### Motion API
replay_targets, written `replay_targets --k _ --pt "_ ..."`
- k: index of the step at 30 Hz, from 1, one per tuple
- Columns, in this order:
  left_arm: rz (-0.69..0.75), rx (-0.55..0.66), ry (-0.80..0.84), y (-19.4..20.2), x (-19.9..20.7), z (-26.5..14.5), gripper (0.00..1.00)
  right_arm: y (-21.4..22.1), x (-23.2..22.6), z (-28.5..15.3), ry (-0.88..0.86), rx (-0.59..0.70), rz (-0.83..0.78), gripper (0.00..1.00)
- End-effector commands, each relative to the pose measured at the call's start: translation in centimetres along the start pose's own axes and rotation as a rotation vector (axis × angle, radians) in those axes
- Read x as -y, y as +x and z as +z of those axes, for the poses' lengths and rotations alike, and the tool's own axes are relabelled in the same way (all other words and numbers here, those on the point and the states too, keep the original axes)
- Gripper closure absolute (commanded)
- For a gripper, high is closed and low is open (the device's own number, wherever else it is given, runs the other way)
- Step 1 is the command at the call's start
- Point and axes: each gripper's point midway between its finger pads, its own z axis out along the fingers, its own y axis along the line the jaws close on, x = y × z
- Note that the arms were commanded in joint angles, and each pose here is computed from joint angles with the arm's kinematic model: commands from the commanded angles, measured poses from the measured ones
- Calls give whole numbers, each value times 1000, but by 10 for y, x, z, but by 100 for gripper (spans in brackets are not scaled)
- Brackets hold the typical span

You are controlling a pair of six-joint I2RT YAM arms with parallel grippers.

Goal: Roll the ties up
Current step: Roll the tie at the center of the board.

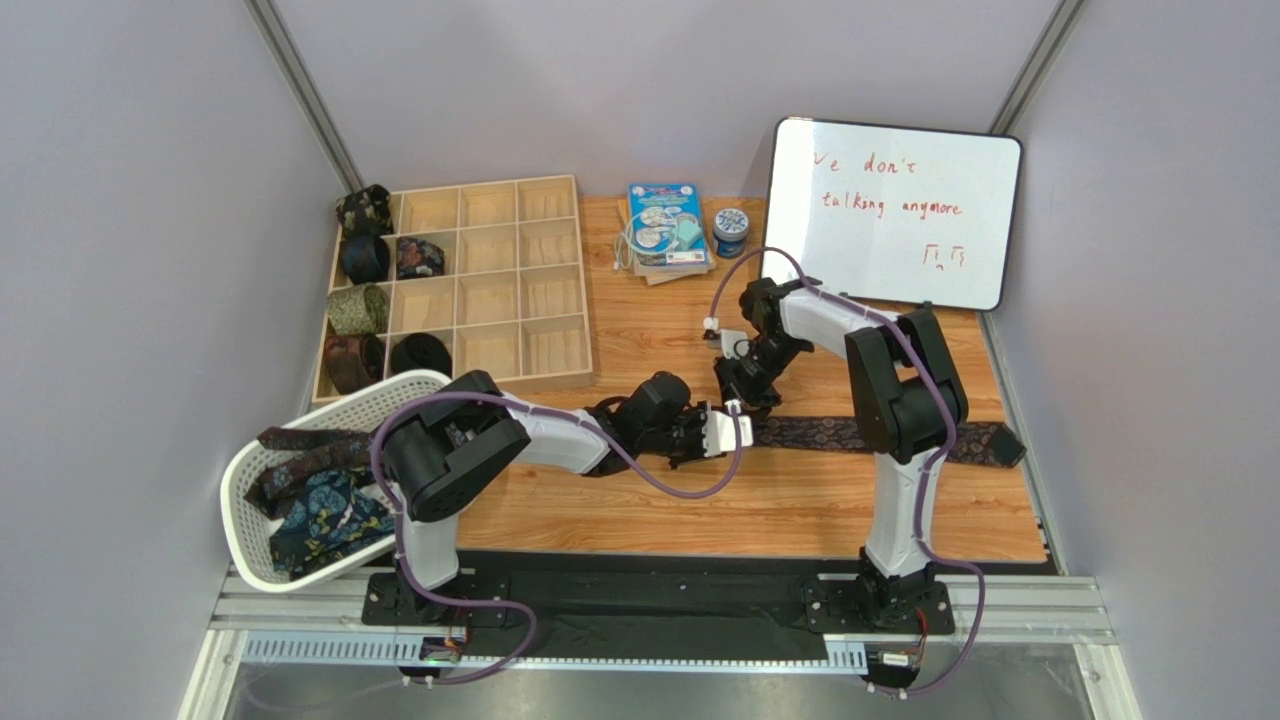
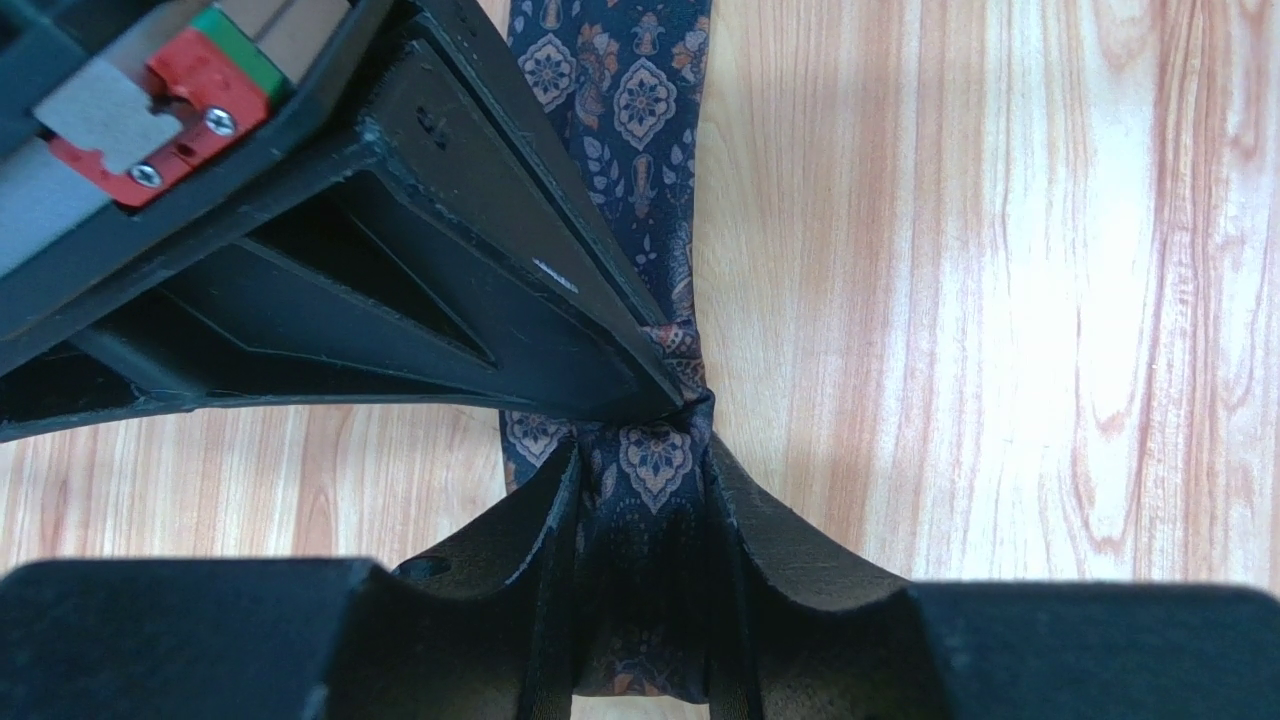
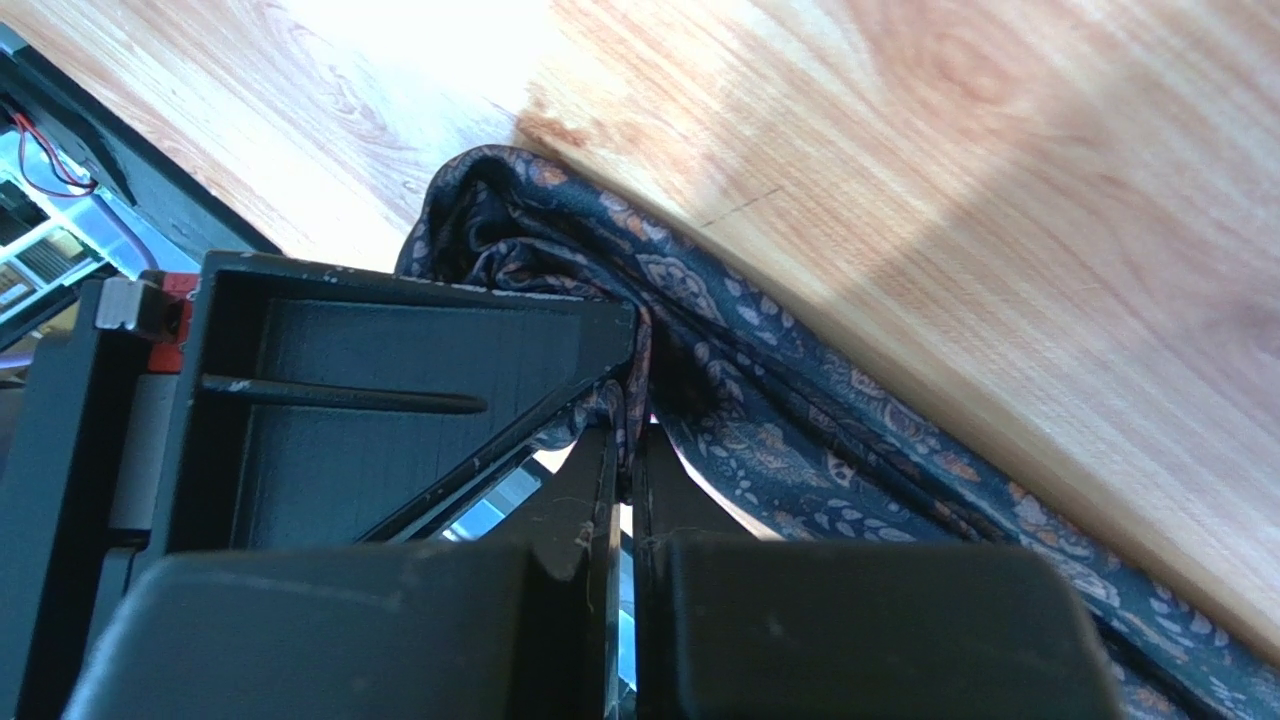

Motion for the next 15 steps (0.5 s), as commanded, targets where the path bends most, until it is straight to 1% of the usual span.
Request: replay_targets --k 1,4,5,9,11,15 --pt "-41 -124 89 41 31 -10 73 -18 -6 -8 5 50 -50 100" --pt "-49 -114 93 39 31 -11 54 -22 11 2 56 38 -42 100" --pt "-54 -107 82 37 27 -13 45 -22 15 4 68 30 -38 100" --pt "-108 -83 48 32 15 -20 34 -21 36 17 127 1 -8 100" --pt "-132 -41 54 25 13 -23 29 -22 42 22 139 -4 8 100" --pt "-138 3 32 21 3 -24 25 -23 44 26 129 -9 21 100"
